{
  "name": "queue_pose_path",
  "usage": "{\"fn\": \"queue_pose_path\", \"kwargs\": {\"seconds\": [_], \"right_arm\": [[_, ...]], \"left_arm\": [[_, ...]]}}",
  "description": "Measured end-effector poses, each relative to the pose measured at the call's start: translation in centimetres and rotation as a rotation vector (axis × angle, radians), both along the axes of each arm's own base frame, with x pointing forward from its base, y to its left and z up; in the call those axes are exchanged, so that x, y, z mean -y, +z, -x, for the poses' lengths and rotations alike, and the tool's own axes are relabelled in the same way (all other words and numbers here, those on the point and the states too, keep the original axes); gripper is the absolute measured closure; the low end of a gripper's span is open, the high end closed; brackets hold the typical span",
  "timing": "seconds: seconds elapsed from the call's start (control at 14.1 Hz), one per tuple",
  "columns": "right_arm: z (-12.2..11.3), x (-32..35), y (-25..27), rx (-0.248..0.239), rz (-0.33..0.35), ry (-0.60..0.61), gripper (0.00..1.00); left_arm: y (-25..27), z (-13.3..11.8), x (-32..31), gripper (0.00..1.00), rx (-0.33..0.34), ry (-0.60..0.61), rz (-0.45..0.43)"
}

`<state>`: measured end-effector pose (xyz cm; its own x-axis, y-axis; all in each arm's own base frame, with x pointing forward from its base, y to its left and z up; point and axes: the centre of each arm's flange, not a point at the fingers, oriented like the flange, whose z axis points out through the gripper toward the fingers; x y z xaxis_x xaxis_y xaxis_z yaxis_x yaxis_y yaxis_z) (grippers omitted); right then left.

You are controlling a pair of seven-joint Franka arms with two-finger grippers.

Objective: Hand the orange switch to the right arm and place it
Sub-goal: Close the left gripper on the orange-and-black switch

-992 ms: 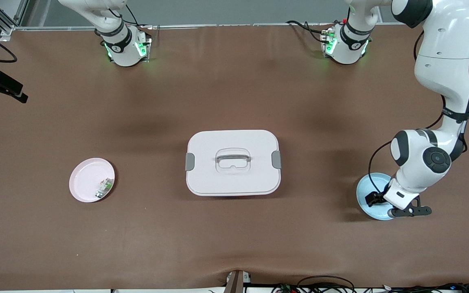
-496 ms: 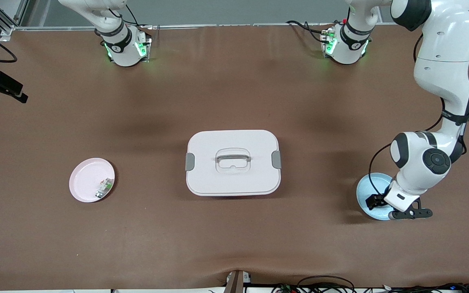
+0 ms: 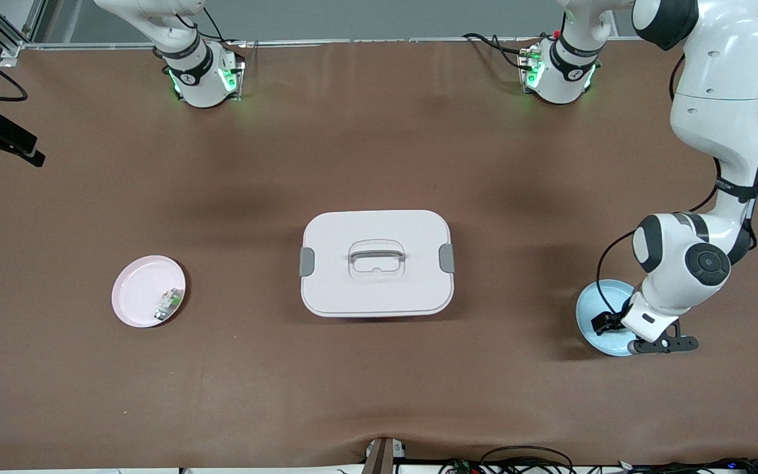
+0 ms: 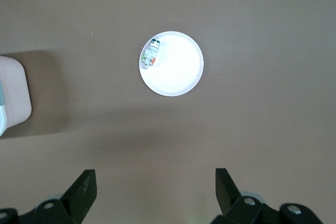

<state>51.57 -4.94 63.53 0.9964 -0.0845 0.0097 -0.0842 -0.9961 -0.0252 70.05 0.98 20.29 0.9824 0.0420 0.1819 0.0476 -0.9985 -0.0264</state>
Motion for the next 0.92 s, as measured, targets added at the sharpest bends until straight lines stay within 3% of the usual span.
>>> {"fn": "queue_pose_path", "kwargs": {"seconds": [0.92], "right_arm": [[0.0,0.0,0.0,0.000,0.000,0.000,0.00]], "left_arm": [[0.1,0.2,-1.3,0.00,-0.051,0.020,-0.005]]}}
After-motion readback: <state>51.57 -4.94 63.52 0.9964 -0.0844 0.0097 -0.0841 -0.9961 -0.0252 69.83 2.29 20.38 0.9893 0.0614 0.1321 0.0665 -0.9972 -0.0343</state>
